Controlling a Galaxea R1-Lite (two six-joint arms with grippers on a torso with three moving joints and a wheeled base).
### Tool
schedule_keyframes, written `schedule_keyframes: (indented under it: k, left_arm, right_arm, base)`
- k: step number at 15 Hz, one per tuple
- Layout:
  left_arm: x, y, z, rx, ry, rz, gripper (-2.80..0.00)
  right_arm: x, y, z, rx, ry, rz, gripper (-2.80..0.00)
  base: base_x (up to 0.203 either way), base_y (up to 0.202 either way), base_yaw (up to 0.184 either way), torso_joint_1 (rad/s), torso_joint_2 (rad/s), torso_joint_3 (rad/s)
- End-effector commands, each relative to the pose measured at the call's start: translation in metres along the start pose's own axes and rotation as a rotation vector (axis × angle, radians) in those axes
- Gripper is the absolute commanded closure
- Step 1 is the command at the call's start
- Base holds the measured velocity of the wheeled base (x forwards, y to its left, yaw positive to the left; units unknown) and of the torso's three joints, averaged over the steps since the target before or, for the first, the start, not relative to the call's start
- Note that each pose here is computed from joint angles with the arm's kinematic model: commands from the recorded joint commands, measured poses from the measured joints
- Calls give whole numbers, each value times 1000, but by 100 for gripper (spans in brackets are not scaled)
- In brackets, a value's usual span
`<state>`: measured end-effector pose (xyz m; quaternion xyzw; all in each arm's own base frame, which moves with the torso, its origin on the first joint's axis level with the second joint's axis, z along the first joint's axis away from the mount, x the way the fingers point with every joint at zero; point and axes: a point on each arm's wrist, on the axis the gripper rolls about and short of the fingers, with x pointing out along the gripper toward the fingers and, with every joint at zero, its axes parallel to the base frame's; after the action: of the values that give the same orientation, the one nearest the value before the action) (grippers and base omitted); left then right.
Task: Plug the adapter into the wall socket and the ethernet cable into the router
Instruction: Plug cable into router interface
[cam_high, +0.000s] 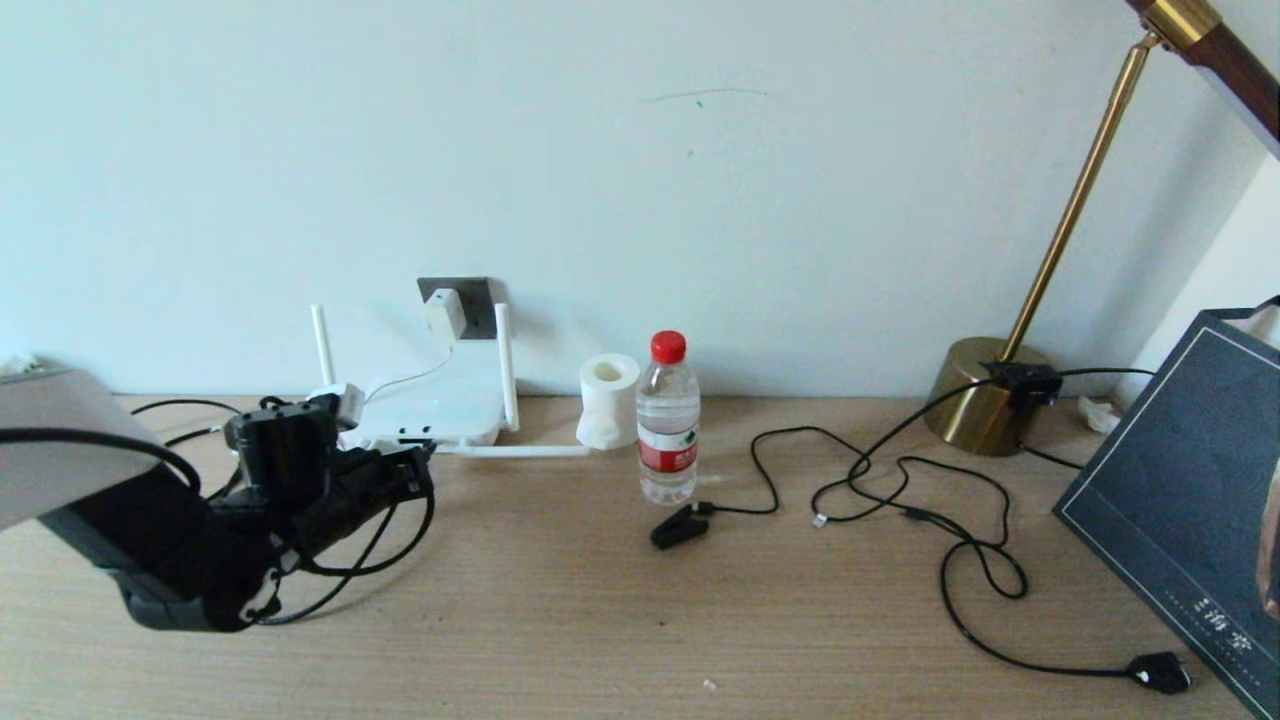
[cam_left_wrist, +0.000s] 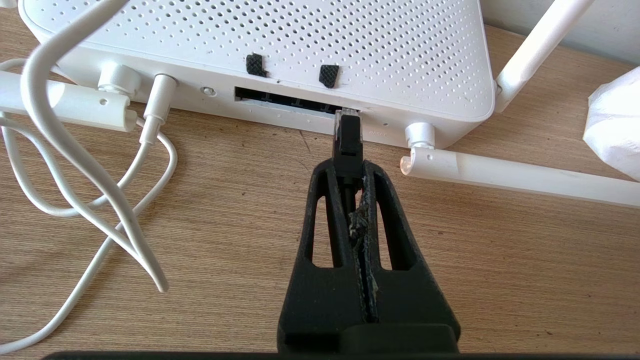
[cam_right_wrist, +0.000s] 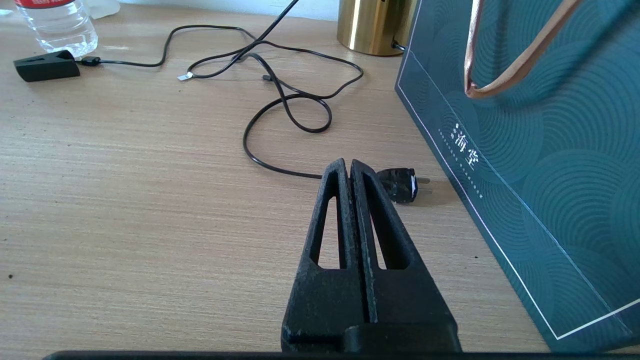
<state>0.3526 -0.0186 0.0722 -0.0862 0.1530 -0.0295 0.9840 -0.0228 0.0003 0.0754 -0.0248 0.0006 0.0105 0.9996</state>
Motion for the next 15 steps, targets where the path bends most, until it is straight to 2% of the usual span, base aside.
schedule_keyframes:
  k: [1,15]
  left_arm:
    - [0,0,1,-1,-6,-1,0]
    - [3,5,-4,-5,11,9,0]
  right_arm:
    - [0,0,0,-1,1,0,0]
    - [0,0,0,-1,1,2,0]
  base:
    - [0,0,0,0,0,0]
    - [0,0,0,0,0,0]
